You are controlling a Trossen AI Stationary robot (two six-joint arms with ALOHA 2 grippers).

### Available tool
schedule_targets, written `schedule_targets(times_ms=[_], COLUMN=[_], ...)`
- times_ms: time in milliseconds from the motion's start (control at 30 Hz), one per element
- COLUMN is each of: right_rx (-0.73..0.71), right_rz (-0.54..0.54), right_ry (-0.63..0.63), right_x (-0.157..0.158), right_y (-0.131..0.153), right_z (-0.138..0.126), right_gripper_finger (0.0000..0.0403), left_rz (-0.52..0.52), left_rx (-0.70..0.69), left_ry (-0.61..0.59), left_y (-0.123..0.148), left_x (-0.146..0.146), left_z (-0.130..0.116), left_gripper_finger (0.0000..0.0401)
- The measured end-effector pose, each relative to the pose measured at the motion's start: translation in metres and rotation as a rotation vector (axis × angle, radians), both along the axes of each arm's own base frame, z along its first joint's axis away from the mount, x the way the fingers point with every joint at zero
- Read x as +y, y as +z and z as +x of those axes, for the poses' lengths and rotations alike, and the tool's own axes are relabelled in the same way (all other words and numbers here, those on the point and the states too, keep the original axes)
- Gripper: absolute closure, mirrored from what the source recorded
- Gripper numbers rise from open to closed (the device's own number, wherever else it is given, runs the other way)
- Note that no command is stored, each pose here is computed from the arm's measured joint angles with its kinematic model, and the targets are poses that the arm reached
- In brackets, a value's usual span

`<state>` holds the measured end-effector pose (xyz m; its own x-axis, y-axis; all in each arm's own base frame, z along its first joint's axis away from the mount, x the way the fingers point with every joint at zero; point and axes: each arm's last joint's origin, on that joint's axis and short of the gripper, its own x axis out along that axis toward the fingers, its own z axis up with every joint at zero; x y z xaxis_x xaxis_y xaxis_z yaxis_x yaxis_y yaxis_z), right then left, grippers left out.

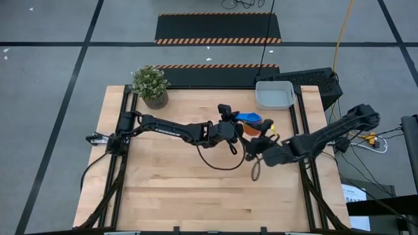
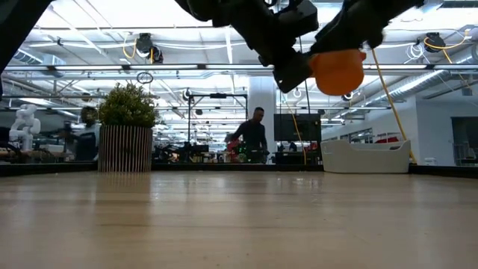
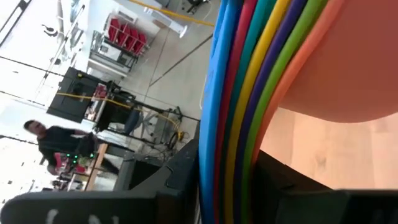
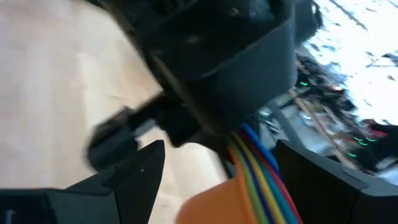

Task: Nest measuring cups in basket
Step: Put the stacked measuring cups into the gray bin

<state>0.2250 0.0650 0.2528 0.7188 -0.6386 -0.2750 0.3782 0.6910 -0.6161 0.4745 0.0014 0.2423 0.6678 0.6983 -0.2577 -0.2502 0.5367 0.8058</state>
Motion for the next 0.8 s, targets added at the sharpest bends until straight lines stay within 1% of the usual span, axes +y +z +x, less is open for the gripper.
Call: schedule_targets(times_ms=[133,333,433,533,700,800], right_rx=[0.034,0.055,0.056,0.082,0.121,0.139], right_rz=[-0.067,-0.084,-0.086,-0.098,-0.039,-0.023], right_ry=[-0.071,-0.085,-0.099,-0.115,-0.082,-0.096], right_x=[-0.005,-0.009,-0.014,-0.02,-0.028,-0.032], right_y=[-0.007,-0.006,-0.004,-0.005,-0.009,-0.012], right_z=[0.012,0.014,0.013,0.013,0.014,0.013], right_gripper_finger=[0.0106,0.0106,0.0111,0.0125,0.0163,0.0186], left_rz=[0.008,0.028,0.046,0.065,0.085,0.089], left_rx=[0.021,0.045,0.063,0.082,0.102,0.103], left_ry=[0.001,-0.009,-0.018,-0.032,-0.031,-0.021], left_y=[-0.001,-0.001,-0.001,-0.001,-0.002,-0.002], left_x=[0.001,0.0,-0.001,-0.005,-0.007,-0.006], left_z=[-0.001,-0.001,-0.001,-0.001,-0.001,-0.001], left_gripper_finger=[0.0318,0.0319,0.031,0.0309,0.0318,0.0316])
